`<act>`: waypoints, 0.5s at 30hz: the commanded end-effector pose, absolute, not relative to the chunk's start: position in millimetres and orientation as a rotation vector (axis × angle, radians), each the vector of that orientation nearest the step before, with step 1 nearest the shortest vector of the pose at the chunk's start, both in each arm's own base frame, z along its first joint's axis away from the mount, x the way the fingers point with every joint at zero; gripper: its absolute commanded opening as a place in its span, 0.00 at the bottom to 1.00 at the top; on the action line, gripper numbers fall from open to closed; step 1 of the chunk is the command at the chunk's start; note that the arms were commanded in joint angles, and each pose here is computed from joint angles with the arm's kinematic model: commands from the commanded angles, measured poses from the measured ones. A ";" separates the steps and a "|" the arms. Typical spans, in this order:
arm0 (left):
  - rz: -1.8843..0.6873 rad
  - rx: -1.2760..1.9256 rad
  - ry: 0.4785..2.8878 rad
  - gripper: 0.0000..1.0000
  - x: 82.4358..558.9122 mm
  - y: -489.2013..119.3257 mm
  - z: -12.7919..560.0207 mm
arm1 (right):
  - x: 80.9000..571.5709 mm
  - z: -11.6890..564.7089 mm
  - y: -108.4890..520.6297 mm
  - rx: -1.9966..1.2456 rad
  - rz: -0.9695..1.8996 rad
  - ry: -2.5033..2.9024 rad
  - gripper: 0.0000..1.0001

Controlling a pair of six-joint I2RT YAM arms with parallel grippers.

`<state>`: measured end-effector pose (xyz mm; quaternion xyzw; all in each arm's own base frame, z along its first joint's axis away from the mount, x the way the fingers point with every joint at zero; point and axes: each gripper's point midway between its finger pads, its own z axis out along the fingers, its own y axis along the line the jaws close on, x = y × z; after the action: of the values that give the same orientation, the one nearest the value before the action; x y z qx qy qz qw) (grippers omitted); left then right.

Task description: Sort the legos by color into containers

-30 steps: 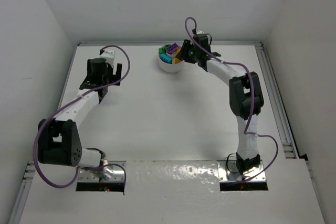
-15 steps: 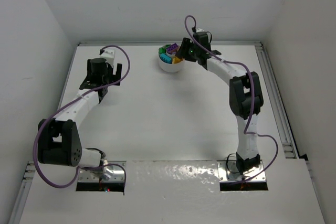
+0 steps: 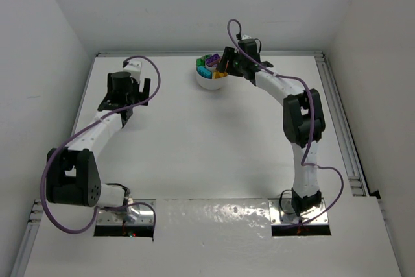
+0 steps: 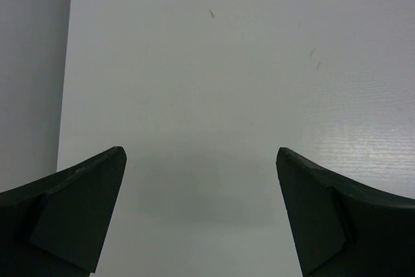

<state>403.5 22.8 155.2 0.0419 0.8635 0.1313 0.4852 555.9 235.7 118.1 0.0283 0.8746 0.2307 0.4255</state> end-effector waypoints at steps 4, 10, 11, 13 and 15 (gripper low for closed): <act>0.319 0.094 2.026 1.00 406.9 22.8 176.1 | 566.7 141.0 239.9 0.065 0.597 2.118 0.59; 0.308 0.094 2.026 1.00 406.8 21.3 175.8 | 565.2 150.4 242.6 0.049 0.608 2.101 0.58; 0.309 0.096 2.026 1.00 406.8 21.4 175.8 | 565.6 149.9 242.9 0.055 0.612 2.100 0.56; 0.310 0.097 2.026 1.00 406.4 21.5 175.7 | 565.0 145.0 243.6 0.062 0.617 2.108 0.46; 0.312 0.097 2.024 1.00 406.3 21.8 176.4 | 565.4 142.9 244.5 0.083 0.629 2.112 0.34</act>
<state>403.1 22.7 156.0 0.0419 0.8629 0.1310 0.4864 556.2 236.5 118.9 0.0298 0.8740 0.2328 0.4256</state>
